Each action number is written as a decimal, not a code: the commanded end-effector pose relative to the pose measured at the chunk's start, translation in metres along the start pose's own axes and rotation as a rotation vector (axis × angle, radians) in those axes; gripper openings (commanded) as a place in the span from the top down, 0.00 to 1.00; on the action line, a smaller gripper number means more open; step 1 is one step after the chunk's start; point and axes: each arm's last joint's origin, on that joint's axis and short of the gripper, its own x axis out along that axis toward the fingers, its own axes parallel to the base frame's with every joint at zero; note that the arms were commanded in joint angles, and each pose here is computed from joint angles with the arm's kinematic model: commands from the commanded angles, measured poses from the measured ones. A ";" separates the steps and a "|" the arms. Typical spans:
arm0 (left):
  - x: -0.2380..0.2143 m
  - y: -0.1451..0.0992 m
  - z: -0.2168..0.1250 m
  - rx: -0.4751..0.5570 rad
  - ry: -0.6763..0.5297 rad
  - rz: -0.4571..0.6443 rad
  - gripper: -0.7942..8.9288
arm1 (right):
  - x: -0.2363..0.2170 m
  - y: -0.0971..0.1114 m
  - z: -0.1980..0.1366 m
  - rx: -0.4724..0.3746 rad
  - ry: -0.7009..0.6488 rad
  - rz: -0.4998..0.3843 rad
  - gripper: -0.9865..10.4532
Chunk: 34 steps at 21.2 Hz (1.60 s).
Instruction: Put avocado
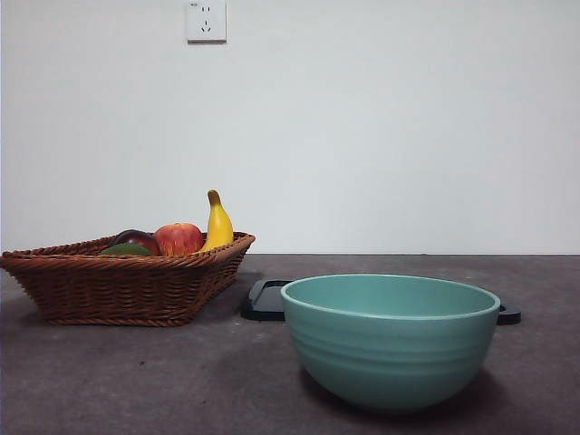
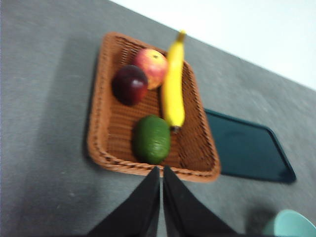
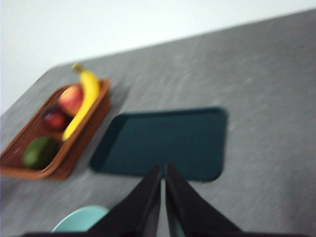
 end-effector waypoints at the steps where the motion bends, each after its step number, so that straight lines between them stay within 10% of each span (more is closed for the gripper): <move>1: -0.004 -0.011 0.020 0.079 0.035 -0.036 0.91 | -0.001 0.008 0.019 -0.033 0.083 0.051 0.91; 22: -0.017 -0.060 0.062 0.208 0.438 -0.215 0.91 | 0.020 0.070 0.056 -0.266 0.593 0.347 0.91; 29: -0.017 -0.060 0.062 0.205 0.438 -0.214 0.53 | 0.020 0.070 0.056 -0.259 0.594 0.345 0.64; 34: -0.015 -0.060 0.063 0.203 0.445 -0.213 0.49 | 0.020 0.070 0.056 -0.258 0.593 0.345 0.57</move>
